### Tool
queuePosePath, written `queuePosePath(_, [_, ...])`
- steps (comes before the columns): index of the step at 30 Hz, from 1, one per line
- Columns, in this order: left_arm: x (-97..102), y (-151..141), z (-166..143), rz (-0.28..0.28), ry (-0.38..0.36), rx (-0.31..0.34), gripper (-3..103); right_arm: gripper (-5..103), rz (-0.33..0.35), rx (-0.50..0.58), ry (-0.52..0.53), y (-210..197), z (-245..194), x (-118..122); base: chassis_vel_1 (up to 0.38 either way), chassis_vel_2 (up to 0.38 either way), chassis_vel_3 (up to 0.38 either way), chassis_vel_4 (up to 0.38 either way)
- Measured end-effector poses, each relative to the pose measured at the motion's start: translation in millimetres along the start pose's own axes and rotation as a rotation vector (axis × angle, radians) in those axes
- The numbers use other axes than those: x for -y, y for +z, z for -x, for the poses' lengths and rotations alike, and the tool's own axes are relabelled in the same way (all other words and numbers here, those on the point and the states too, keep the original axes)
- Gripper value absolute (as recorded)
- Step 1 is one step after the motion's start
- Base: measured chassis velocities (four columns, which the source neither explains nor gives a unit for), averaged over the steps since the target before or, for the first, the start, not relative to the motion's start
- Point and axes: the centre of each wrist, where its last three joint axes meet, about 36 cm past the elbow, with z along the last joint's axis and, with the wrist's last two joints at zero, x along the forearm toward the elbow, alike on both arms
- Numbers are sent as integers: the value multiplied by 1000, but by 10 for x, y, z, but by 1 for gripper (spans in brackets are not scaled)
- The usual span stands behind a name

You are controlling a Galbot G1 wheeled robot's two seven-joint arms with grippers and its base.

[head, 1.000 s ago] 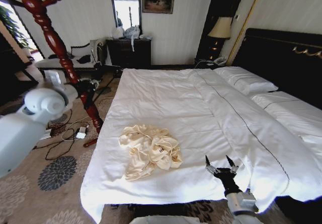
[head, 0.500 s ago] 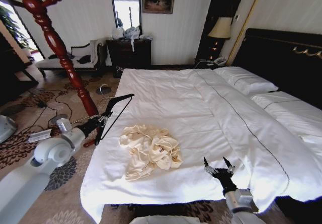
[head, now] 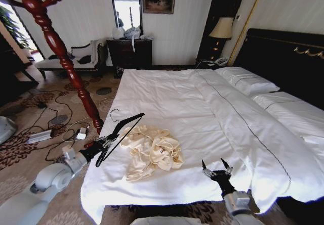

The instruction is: Pick up the clothes from the bed and hang them on the clothes hanger.

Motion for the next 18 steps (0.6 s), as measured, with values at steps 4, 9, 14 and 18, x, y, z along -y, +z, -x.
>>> queuePosePath(4, [-18, 35, -126, -4, -32, 15, 15, 100, 55, -19, -59, -157, 106, 17, 0, 0, 0, 0])
queuePosePath(9, [-2, 76, -271, -28, -76, 39, 15, 100, 256, -66, -157, -573, 300, 138, 0, 0, 0, 0])
queuePosePath(14, [107, 112, -398, -54, -96, 40, 15, 100, 384, -65, -269, -929, 481, 227, 0, 0, 0, 0])
queuePosePath(18, [191, 159, -470, -72, -108, 33, 15, 100, 455, -97, -387, -1107, 528, 183, 0, 0, 0, 0])
